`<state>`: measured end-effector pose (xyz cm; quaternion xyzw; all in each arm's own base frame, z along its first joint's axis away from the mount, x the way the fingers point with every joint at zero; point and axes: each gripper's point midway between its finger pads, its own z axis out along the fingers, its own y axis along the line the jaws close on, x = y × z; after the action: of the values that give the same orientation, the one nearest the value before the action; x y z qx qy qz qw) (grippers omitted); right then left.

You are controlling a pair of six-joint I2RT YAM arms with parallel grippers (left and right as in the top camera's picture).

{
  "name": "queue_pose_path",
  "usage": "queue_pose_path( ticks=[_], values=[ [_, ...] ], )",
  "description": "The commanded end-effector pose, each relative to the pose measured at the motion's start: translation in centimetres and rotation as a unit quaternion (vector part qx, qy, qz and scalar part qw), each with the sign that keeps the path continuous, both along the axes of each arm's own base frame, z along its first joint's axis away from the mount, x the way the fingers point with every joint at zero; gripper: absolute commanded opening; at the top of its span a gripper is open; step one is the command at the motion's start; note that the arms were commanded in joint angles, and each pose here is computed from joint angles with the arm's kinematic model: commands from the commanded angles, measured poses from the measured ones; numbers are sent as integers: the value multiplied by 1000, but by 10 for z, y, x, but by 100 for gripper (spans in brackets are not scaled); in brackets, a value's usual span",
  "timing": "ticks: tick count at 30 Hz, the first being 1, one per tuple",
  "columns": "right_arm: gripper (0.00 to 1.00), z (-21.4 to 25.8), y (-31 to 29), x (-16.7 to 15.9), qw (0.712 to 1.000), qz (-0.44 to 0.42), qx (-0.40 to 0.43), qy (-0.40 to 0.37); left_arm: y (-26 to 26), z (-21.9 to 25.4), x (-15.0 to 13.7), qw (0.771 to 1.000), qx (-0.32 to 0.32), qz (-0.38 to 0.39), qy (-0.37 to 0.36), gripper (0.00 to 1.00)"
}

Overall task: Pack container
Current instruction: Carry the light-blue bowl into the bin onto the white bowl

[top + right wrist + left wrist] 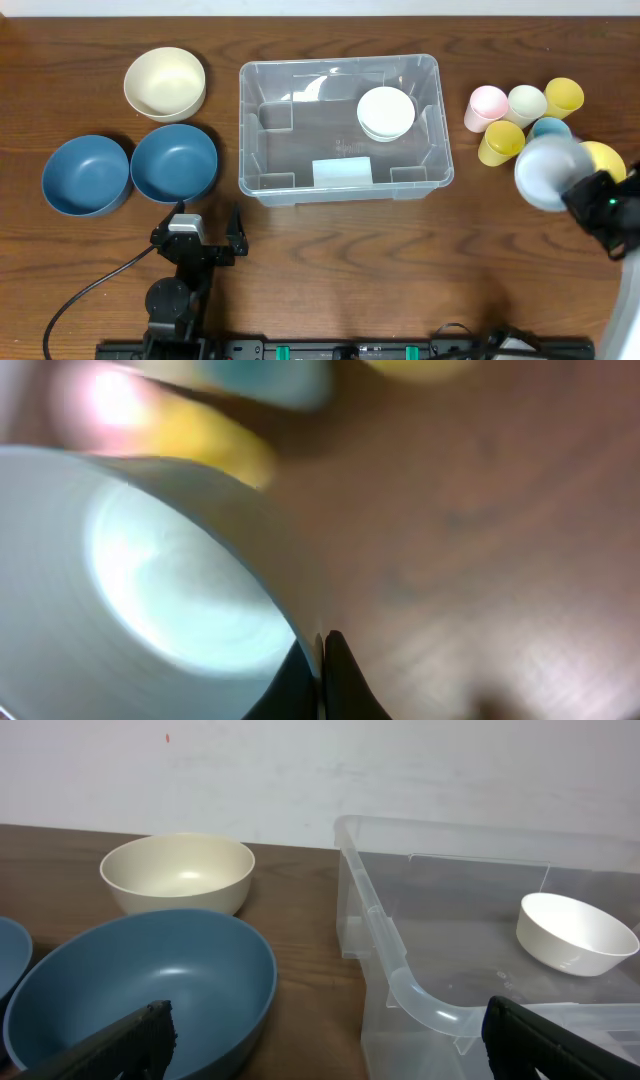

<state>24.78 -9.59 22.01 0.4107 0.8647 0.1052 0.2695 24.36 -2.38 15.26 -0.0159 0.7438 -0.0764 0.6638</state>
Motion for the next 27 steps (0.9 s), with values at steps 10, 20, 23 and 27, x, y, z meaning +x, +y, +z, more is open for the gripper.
queue_pose_path(
  ticks=[10,20,23,27],
  values=[
    [2,127,136,33,931,259,-45,-255,5,-17,0,1000,11,11,24,98],
    [2,33,197,119,927,340,-78,-137,5,-17,0,1000,11,11,24,98],
    [2,-5,212,138,924,357,-96,-94,5,-17,0,1000,11,11,24,98],
    [1,-44,221,154,921,365,-124,-51,5,-17,0,1000,11,11,24,98]
  ],
)
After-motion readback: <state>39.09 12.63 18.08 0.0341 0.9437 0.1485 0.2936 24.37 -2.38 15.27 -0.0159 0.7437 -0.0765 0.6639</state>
